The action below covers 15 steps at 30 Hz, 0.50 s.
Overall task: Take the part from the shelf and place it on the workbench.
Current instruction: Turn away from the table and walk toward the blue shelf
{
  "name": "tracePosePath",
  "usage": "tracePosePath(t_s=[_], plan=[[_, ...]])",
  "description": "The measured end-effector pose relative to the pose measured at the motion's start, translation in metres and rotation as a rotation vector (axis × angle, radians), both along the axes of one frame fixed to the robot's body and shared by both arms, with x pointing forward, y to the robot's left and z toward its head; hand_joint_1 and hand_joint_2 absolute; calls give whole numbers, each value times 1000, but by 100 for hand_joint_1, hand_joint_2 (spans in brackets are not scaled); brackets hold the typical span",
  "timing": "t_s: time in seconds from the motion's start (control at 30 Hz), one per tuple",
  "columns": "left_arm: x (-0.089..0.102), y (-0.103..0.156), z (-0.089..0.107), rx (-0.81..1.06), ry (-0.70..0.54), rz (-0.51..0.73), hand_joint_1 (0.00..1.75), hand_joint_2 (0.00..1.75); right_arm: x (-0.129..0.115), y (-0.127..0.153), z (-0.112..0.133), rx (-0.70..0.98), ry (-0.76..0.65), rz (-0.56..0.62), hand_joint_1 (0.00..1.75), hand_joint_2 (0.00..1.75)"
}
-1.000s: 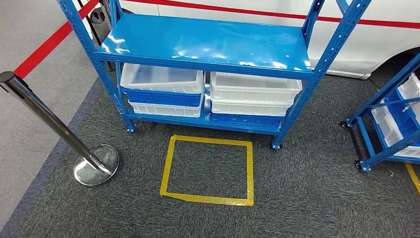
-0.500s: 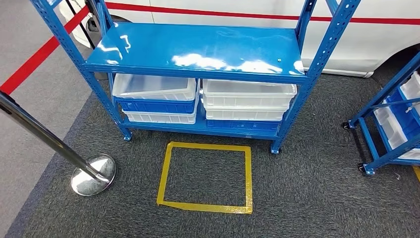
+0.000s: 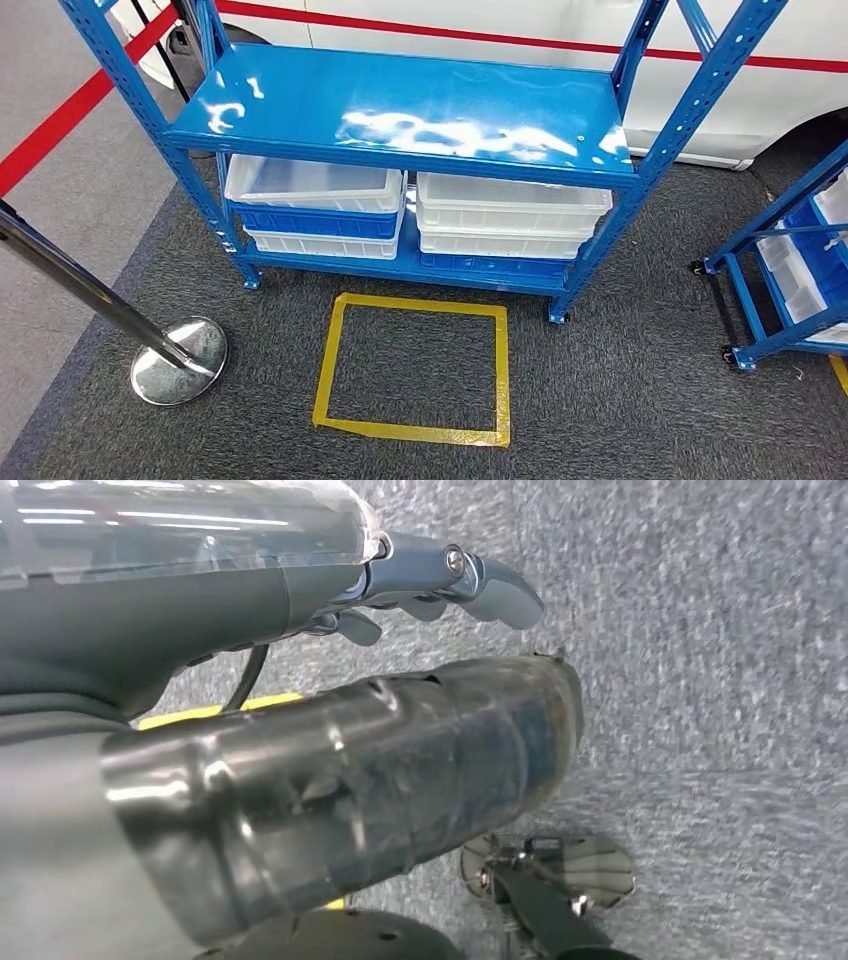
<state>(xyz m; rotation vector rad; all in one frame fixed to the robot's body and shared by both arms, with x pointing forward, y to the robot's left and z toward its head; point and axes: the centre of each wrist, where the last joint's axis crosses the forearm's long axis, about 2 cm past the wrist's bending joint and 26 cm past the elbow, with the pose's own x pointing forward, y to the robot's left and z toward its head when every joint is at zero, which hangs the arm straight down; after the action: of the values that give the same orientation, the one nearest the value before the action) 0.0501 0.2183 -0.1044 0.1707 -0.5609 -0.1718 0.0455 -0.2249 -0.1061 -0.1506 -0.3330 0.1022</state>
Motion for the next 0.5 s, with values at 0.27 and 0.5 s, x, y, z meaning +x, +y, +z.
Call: tracePosePath(t_s=[0.27, 0.5], plan=[[4, -1, 1, 63, 14, 15, 0, 0, 1, 0, 0, -6, 16, -6, 0, 0], [5, -1, 2, 113, 31, 24, 0, 175, 0, 1, 0, -18, 41, -4, 0, 0]])
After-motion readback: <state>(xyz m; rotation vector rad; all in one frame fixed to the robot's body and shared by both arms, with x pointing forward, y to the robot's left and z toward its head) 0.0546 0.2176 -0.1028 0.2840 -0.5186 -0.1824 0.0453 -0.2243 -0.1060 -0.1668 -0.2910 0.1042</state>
